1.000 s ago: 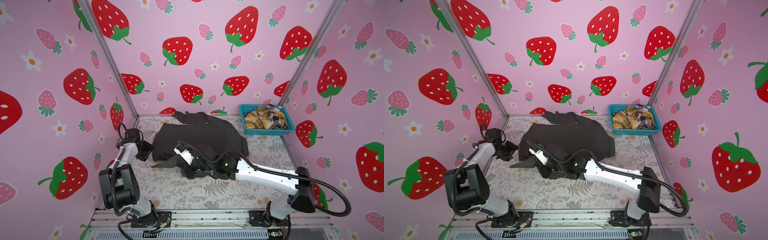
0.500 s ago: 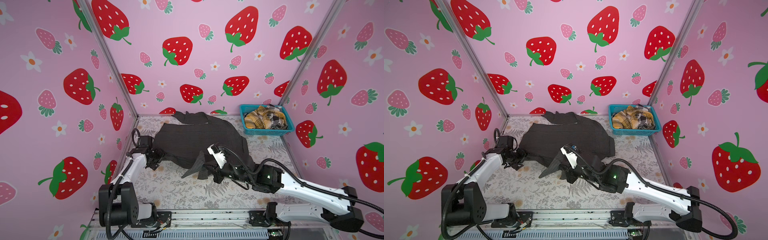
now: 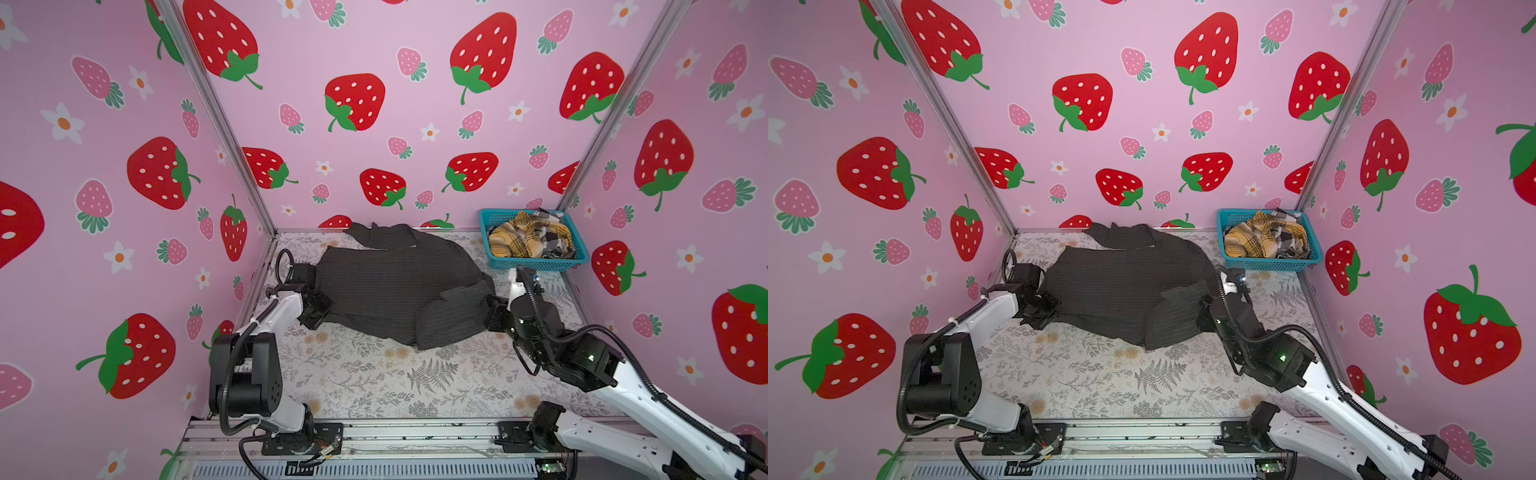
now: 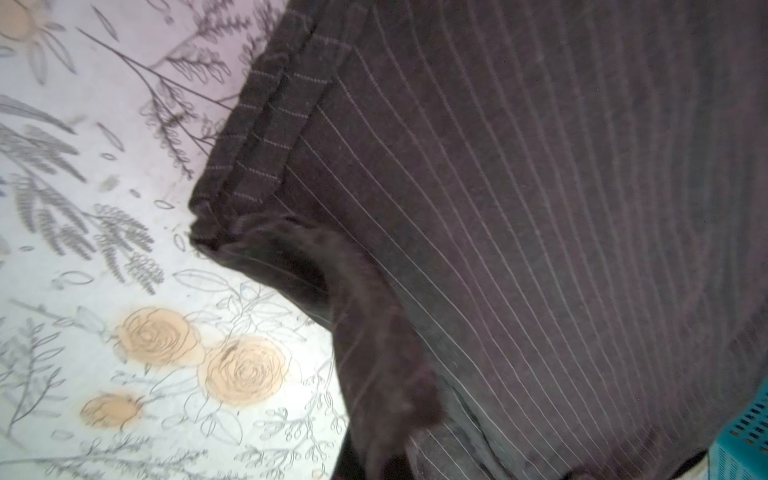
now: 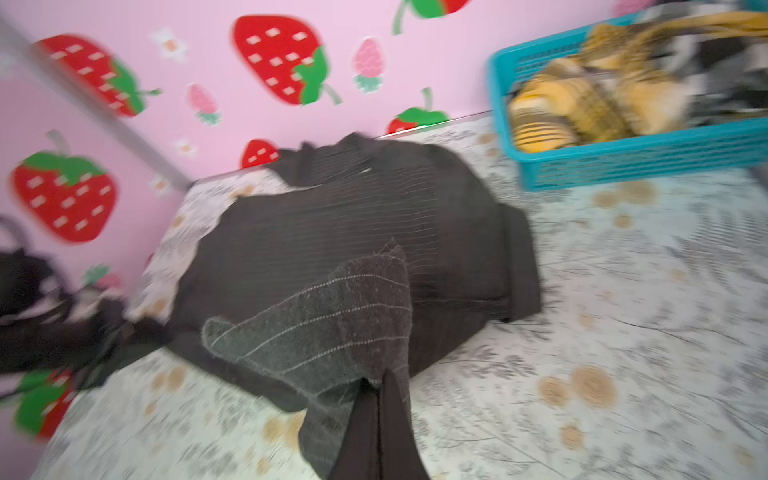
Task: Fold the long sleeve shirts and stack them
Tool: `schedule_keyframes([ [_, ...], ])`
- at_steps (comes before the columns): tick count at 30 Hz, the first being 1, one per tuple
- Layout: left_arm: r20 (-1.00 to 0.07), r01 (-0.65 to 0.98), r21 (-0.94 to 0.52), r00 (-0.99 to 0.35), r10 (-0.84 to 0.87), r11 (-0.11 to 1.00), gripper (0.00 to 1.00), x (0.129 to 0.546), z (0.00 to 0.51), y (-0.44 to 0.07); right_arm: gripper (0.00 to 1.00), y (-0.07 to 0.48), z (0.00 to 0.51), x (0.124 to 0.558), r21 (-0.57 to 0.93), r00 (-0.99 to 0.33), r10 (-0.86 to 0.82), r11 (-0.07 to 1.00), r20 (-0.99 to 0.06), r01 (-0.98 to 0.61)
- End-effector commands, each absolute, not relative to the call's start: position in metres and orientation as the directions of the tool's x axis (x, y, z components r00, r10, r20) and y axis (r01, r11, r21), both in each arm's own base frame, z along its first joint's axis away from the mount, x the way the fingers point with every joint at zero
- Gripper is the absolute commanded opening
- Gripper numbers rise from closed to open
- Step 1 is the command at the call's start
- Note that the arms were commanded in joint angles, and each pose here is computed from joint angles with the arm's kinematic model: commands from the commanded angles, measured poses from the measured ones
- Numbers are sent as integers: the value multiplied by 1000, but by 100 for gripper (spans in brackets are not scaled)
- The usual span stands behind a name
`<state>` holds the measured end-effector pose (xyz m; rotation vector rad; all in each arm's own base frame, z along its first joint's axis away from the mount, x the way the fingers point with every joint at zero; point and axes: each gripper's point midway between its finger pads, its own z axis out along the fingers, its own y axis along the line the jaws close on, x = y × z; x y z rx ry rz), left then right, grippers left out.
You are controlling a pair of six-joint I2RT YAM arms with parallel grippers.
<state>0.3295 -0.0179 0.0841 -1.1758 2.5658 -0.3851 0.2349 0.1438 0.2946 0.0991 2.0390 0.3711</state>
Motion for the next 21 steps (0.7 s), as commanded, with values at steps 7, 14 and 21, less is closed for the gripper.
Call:
schedule_keyframes([
  [7,-112,-771,-233,-585,-804,593,0,218,54,-12,0,68,280,249,218,-452,293,953,-843,212],
  [14,-80,-785,-174,-591,-803,595,0,202,19,-9,0,39,227,228,187,-495,357,914,-792,359],
  [21,-91,-776,-156,-604,-792,611,0,209,16,-5,0,26,276,250,153,-408,309,916,-859,372],
])
